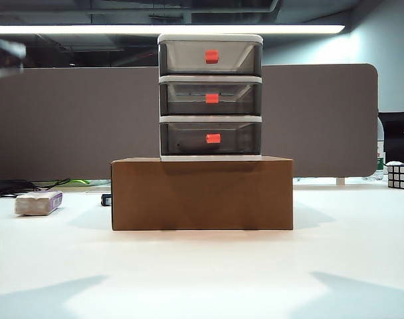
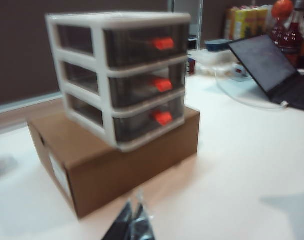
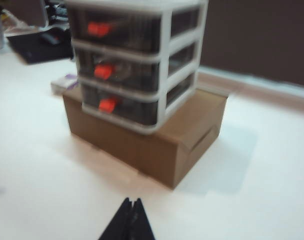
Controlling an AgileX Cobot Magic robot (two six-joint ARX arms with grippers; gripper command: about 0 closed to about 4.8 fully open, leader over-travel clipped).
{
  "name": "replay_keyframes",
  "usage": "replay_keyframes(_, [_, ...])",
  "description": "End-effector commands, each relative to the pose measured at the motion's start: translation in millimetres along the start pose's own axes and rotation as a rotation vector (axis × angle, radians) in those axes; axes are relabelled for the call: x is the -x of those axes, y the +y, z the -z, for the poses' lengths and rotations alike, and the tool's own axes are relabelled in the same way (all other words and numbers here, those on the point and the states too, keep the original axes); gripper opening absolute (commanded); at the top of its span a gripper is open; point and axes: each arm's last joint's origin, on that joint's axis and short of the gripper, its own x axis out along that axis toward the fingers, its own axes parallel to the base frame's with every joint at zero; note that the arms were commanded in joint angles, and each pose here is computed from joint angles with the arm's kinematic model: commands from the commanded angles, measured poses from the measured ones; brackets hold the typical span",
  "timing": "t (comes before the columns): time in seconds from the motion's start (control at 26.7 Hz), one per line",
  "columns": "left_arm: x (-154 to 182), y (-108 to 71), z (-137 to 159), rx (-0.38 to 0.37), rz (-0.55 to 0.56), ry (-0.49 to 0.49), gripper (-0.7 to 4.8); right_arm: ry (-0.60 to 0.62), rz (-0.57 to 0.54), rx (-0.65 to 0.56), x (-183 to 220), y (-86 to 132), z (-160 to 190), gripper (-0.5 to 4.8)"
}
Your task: Open the third layer of the drawer on the table, pick up the earphone case on the table and put it in, and finally close the drawer.
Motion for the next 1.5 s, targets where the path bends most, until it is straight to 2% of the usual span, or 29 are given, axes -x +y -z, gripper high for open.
replay_keyframes(0.04, [-1.9,-0.4,7.6,0.025,0.007,0.011,-0.05,-0.004,-0.014,-0.02,-5.3,0.7,7.6,-0.05])
replay_keyframes(0.3, [-3.7,0.0,19.8,0.017,-0.026,0.055,-0.05,-0.024,-0.006,-0.014,-15.9,1.1,29.6,-0.05])
replay_keyframes(0.41, [-3.7,0.6,19.9,-0.02,-0.045,0.057,-0.05,-0.023,0.001,-0.014,-19.8,1.2,39.3,-0.05])
replay_keyframes(0.56, [-3.7,4.2,20.9,-0.023,-0.122,0.068,-0.05,0.004,0.061,-0.008,-21.9,-0.4,47.3,-0.05])
replay_keyframes(0.67, [-3.5,11.0,22.8,-0.063,-0.184,0.092,-0.05,0.003,0.141,0.027,-21.6,-2.9,46.7,-0.05])
replay_keyframes(0.75, [-3.2,16.3,23.0,-0.06,-0.22,0.095,-0.05,0.007,0.167,0.048,-21.5,-3.7,46.7,-0.05])
replay_keyframes(0.9, [-1.9,27.1,21.1,-0.049,-0.212,0.069,-0.05,0.015,0.197,0.064,-21.1,-6.3,47.3,-0.05])
replay_keyframes(1.2, [7.5,52.1,20.0,-0.018,-0.359,0.051,-0.05,0.024,0.324,0.077,-17.6,-21.7,47.7,-0.05])
replay_keyframes(1.5, [15.2,64.1,20.6,0.008,-0.493,0.054,-0.05,-0.017,0.439,0.066,-11.7,-35.8,44.1,-0.05])
